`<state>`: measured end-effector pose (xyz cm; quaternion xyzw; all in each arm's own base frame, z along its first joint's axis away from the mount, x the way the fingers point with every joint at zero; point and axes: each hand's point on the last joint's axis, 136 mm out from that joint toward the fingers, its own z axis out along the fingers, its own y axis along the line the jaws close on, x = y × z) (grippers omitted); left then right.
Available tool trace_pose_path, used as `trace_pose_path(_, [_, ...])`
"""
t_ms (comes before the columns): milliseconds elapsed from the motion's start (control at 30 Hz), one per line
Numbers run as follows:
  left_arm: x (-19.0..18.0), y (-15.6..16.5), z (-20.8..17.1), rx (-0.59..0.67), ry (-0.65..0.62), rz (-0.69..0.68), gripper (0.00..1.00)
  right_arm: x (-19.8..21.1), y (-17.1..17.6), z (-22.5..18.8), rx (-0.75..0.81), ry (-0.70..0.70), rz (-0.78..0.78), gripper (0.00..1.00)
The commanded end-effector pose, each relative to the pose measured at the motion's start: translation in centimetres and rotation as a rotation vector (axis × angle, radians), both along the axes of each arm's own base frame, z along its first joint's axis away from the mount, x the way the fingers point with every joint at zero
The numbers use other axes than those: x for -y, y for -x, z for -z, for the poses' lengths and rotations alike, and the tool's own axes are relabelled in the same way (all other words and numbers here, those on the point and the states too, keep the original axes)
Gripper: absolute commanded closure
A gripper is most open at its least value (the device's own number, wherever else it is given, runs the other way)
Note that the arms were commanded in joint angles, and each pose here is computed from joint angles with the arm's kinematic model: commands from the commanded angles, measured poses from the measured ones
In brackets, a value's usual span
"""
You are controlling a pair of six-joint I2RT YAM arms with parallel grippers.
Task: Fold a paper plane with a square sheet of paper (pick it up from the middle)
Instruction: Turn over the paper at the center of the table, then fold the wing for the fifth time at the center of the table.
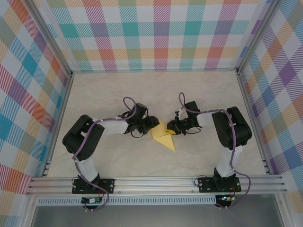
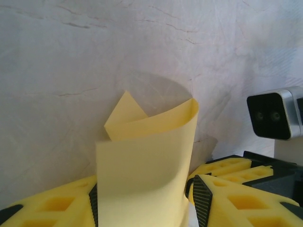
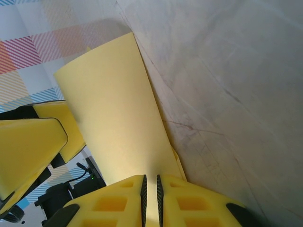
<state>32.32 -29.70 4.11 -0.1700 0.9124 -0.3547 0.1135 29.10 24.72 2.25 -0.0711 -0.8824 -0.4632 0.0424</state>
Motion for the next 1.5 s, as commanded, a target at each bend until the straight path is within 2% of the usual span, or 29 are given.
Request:
trace_pose_path(0, [-0.1,0.0,-0.7,0.001,0.071,-0.032,0.48,1.5,1.4,3.0,-0.089,0.094,0.041,0.83])
trace_pose_path(200, [1.2,0.9,-1.0,-0.034,0.208,-0.046,0.5,1.6,1.2,3.2,-0.096,0.096,0.056,0.82])
trace_pose_path(400, [1.3,1.9,-0.8,-0.043,0.213,-0.054,0.54,1.6,0.9,2.9,-0.094,0.094,0.068,0.81])
trace_pose_path(767, [1.8,1.1,-2.0,-0.008,0.25,-0.074,0.71,1.7,0.4,2.0,-0.081,0.089,0.084,0.78])
trace_pose_path(867, [1.7,0.9,-2.0,-0.008,0.224,-0.071,0.82,2.1,-0.1,1.1,-0.057,0.094,0.096,0.75])
trace_pose_path(967, [1.5,0.9,-2.1,-0.003,0.197,-0.057,0.86,2.9,-0.7,-0.4,-0.024,0.117,0.107,0.72])
trace_pose_path(1167, [0.2,0.3,-2.3,0.001,0.146,-0.047,0.91,6.1,-0.9,-2.4,0.064,0.27,0.151,0.67])
trace_pose_path(1300, [-0.6,0.1,-2.2,-0.016,0.099,-0.031,0.91,6.1,-0.6,-4.5,0.147,0.236,0.159,0.66])
trace_pose_path(1467, [-0.3,-0.2,-2.6,-0.018,0.11,-0.015,0.91,5.5,1.1,-6.7,0.336,0.242,0.118,0.56])
